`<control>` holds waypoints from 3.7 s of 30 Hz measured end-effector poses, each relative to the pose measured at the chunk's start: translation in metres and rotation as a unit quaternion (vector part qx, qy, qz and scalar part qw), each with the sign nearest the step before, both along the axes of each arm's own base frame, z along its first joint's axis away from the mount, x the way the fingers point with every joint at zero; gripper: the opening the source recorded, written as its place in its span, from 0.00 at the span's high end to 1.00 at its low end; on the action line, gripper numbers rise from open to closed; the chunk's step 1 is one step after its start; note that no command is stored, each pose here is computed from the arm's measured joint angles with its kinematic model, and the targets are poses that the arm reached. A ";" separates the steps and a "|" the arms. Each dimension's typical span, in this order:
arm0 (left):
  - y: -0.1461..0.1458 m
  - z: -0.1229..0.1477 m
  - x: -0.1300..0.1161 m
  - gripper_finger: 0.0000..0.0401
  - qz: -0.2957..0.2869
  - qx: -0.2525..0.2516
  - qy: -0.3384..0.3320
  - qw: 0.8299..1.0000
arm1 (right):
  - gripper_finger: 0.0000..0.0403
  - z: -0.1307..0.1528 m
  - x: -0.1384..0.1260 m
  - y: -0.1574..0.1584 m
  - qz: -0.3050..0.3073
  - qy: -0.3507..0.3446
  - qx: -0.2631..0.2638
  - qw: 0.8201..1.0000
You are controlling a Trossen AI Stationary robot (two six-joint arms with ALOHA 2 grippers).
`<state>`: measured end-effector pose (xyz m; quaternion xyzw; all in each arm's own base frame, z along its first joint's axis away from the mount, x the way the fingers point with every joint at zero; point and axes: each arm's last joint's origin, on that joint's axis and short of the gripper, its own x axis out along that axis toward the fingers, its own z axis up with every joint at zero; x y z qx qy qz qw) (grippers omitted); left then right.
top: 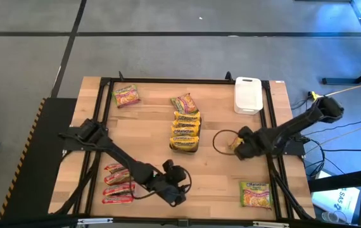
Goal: Sort Maruchan noodles
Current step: Put the green noodle pack into the white bin
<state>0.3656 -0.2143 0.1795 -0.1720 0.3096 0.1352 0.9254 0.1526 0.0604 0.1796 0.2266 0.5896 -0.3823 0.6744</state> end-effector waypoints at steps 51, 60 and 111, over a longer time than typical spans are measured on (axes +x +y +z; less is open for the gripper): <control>-0.026 -0.019 0.028 0.42 -0.045 -0.045 -0.153 0.986 | 0.37 0.024 0.029 0.096 0.370 -0.258 0.082 0.889; -0.018 -0.057 0.041 0.42 -0.040 -0.043 -0.133 0.989 | 0.37 -0.034 0.004 0.071 0.180 -0.348 0.235 0.890; 0.005 -0.091 0.063 0.42 -0.018 -0.020 -0.110 0.994 | 0.51 -0.060 0.074 0.093 0.199 -0.419 0.222 0.858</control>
